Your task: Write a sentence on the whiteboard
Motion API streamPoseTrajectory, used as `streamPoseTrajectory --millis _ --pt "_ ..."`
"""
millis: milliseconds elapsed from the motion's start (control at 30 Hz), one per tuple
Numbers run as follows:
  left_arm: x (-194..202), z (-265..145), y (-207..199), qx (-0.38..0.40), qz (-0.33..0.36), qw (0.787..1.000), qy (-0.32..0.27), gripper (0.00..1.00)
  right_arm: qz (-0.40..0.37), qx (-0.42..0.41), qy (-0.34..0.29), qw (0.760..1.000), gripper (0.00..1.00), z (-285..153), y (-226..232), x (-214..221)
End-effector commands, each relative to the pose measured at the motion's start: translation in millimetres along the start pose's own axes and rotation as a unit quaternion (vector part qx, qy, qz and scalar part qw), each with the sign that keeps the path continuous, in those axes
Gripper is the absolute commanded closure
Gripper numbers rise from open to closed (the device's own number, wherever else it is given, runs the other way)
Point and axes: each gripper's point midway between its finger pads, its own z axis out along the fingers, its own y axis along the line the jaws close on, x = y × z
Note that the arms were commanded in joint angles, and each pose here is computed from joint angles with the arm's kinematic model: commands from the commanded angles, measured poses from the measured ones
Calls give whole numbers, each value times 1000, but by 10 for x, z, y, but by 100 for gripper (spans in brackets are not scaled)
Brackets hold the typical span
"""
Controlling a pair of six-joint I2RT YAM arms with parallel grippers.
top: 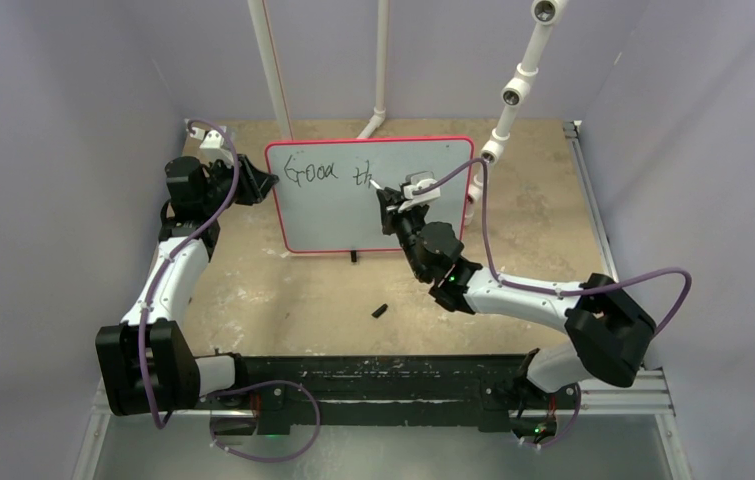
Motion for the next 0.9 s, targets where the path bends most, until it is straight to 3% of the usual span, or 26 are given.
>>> streamPoseTrajectory --millis 0,867 --pt "-68 -31 -30 2 14 1000 -13 71 13 20 -42 999 100 88 -36 -300" --pt "-87 -39 -38 2 17 1000 -15 71 17 54 -8 998 100 37 -234 14"
